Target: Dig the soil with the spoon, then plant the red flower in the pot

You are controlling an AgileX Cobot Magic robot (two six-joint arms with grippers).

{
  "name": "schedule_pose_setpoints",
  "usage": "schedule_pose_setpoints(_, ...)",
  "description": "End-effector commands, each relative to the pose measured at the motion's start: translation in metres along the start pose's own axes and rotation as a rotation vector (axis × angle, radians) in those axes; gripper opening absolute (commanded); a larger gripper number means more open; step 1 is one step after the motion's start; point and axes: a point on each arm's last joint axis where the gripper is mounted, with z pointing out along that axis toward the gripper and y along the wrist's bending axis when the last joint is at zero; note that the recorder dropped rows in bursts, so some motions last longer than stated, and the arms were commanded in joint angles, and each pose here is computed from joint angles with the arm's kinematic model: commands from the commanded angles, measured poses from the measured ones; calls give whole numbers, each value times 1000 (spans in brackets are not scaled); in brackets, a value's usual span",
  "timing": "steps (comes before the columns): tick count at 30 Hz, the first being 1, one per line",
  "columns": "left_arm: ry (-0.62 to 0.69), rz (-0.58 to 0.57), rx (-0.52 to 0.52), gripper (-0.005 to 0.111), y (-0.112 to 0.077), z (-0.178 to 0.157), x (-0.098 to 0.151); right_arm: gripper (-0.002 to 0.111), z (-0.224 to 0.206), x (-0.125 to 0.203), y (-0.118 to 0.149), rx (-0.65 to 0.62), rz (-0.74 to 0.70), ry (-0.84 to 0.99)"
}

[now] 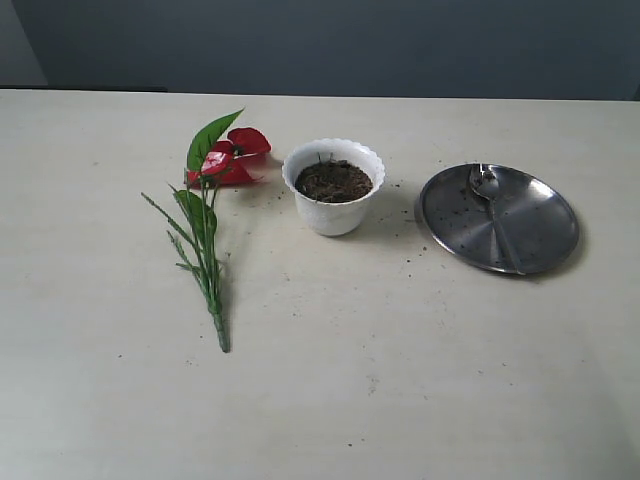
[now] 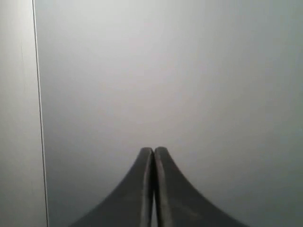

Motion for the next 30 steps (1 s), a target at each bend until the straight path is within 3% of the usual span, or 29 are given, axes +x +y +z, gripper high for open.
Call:
schedule_pose_setpoints(1,-2,8,11,0,-1,9,2,-1,0,-1,0,6,1,-12)
schedule_pose_setpoints(8,60,52,9,0,-1,26,14,-1,0,-1,0,6,1,-12)
schedule_pose_setpoints(15,158,-71,12,0,-3,44,32,-1,0,-1,0,6,1,-12)
schedule_pose_setpoints(30,146,-45,40,0,-7,46,32,-1,0,-1,0,6,1,-12)
